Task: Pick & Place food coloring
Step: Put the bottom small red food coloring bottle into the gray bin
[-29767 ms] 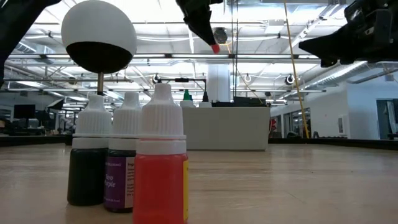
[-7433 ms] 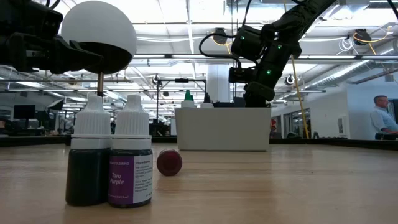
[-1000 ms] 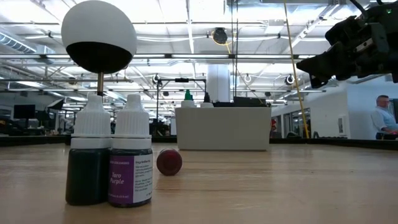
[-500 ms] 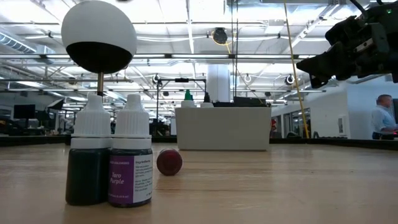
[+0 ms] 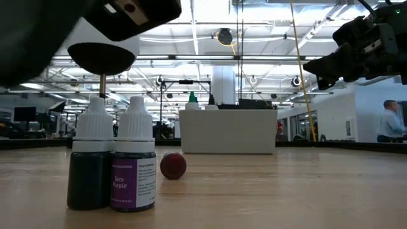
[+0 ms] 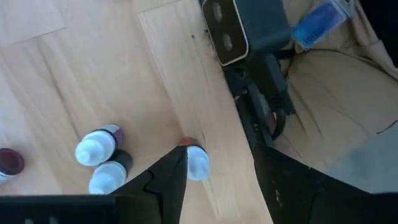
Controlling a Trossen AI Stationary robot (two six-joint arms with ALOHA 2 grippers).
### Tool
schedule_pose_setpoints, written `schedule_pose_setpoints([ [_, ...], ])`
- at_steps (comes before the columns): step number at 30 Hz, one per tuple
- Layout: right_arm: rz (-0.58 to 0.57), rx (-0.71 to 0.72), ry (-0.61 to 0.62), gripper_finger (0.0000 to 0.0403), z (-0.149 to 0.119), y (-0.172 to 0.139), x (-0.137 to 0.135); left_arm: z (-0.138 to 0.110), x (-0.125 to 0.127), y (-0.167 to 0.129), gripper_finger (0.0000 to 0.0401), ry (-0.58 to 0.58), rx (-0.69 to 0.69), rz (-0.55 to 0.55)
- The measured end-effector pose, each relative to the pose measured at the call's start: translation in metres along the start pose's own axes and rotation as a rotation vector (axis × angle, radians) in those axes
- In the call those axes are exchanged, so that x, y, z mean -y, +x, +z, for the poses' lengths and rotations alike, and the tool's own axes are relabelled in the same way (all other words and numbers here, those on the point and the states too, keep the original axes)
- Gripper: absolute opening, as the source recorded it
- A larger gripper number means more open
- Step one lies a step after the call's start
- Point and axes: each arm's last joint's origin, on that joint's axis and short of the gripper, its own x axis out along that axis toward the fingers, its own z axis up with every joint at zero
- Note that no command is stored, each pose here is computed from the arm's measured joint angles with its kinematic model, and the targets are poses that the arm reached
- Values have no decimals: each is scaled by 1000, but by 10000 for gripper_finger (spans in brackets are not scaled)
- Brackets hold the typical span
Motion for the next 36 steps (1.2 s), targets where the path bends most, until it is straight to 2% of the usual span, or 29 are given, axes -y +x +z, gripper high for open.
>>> schedule_pose_setpoints([
  [6,0,-1,0,0,0,0,0,0,-1,0,187,13,9,26],
  [13,0,-1,0,0,0,0,0,-7,-6,16,187,8,-4,-1],
  [36,0,-1,1,0,0,0,0,-6,-8,17,186,11,8,-8],
])
